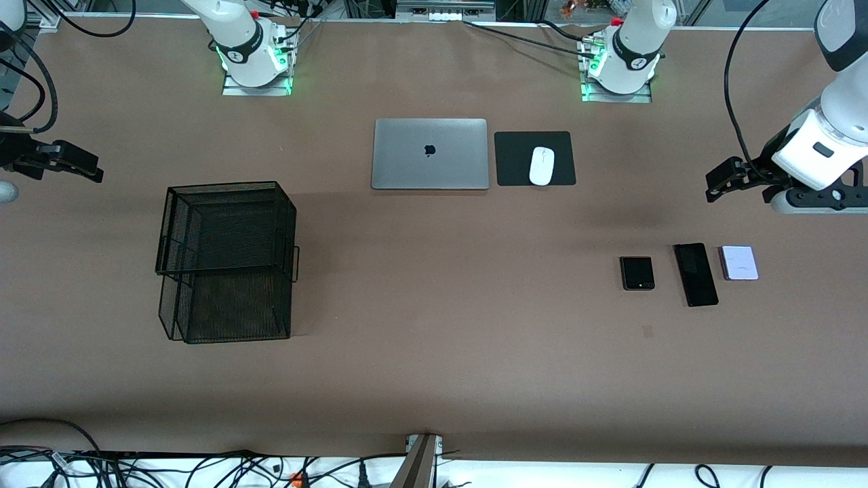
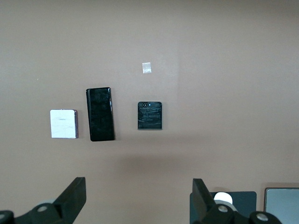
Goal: Place phones with both arms
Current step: 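Reach the left gripper down to the small black flip phone, then grasp the black flip phone with the left gripper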
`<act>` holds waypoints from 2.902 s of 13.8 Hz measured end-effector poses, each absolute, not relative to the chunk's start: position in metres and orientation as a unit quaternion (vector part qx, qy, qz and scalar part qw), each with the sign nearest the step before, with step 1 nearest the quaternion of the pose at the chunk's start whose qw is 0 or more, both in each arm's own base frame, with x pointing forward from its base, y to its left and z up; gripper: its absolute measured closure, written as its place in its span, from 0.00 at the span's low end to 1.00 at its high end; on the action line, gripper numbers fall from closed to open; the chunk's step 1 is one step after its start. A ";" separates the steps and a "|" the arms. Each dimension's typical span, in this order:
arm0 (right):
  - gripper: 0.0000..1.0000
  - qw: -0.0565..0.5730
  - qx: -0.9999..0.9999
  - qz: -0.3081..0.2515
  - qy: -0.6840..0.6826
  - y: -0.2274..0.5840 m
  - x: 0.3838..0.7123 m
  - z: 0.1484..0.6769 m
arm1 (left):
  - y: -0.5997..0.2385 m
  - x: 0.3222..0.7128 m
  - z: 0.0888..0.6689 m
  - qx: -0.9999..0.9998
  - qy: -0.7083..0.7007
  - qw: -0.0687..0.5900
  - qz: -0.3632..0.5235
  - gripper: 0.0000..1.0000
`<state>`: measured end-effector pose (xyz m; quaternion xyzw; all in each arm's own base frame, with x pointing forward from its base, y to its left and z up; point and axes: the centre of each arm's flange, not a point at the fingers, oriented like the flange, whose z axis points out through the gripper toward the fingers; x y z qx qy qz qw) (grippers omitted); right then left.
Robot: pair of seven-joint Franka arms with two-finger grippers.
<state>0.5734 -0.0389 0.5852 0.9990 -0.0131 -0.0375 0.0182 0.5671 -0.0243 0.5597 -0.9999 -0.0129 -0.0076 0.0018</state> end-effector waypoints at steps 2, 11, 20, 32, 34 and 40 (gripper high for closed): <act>0.00 0.018 0.999 -0.038 -0.013 -0.039 0.573 0.585 | -0.024 0.568 0.561 -1.000 -0.013 0.002 -0.007 0.00; 0.00 0.018 0.999 -0.038 -0.013 -0.039 0.573 0.585 | -0.019 0.567 0.552 -1.000 -0.018 0.003 0.025 0.00; 0.00 0.018 0.999 -0.037 -0.013 -0.039 0.573 0.585 | -0.019 0.587 0.534 -0.999 -0.006 0.002 0.040 0.00; 0.00 0.017 0.999 -0.037 -0.013 -0.039 0.574 0.585 | -0.019 0.644 0.277 -0.999 0.001 -0.013 0.045 0.00; 0.00 0.017 0.999 -0.037 -0.013 -0.039 0.574 0.585 | -0.021 0.630 0.247 -0.999 0.001 -0.013 0.031 0.00; 0.00 0.017 0.999 -0.037 -0.013 -0.039 0.574 0.585 | -0.020 0.599 0.184 -0.999 0.001 -0.014 0.029 0.00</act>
